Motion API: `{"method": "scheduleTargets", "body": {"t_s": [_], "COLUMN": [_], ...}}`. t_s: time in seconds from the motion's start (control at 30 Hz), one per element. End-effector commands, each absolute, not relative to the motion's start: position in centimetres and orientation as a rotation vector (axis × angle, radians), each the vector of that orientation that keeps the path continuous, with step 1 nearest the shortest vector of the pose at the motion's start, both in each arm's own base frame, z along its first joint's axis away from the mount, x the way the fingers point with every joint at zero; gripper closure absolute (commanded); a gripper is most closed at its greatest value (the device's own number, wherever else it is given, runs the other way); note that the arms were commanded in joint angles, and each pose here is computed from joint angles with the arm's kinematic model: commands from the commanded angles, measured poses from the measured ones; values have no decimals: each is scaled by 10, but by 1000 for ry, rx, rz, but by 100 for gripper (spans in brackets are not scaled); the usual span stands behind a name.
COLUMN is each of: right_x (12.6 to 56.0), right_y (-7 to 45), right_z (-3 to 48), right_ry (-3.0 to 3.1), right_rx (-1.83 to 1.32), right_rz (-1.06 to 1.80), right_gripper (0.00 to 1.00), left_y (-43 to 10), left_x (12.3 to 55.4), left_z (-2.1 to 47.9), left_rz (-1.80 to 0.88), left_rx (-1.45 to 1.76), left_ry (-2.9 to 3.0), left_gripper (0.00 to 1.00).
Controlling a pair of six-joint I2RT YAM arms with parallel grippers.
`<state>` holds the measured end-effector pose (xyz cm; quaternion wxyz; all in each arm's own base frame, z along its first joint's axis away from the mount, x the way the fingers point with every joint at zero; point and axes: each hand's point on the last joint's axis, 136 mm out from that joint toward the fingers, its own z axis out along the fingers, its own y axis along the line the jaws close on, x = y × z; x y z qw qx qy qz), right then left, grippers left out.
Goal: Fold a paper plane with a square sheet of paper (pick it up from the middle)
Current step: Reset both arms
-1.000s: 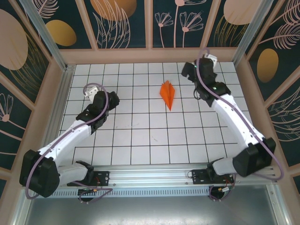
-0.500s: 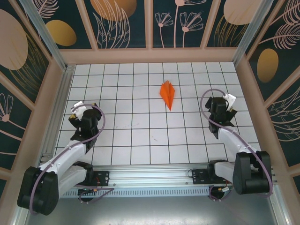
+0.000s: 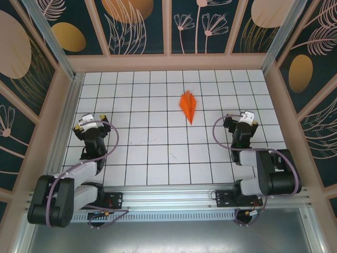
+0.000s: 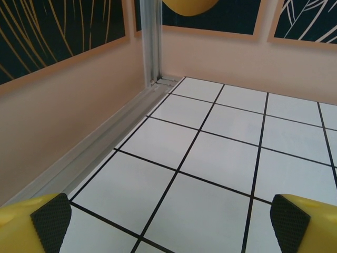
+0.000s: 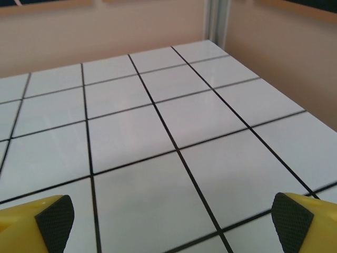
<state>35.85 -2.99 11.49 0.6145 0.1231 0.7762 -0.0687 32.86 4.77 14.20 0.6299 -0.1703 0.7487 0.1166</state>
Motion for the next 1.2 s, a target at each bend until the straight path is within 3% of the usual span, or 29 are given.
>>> {"method": "scheduleTargets", "body": {"t_s": [0.0, 0.47, 1.17], "right_x": [365, 368, 371], "right_y": [-20, -20, -24], "right_z": [142, 126, 123], "right_ry": [1655, 1665, 1683], "right_rx": [210, 193, 214], "right_rz": [-82, -33, -21], "right_gripper": [1, 1, 1], "left_y": [40, 26, 37], "left_x": [335, 377, 366], "left_z": [157, 149, 144], "left_rz": [186, 69, 102], "left_rx": [-312, -206, -267], "left_ry": [1617, 1629, 1581], "left_gripper": [1, 2, 2]}}
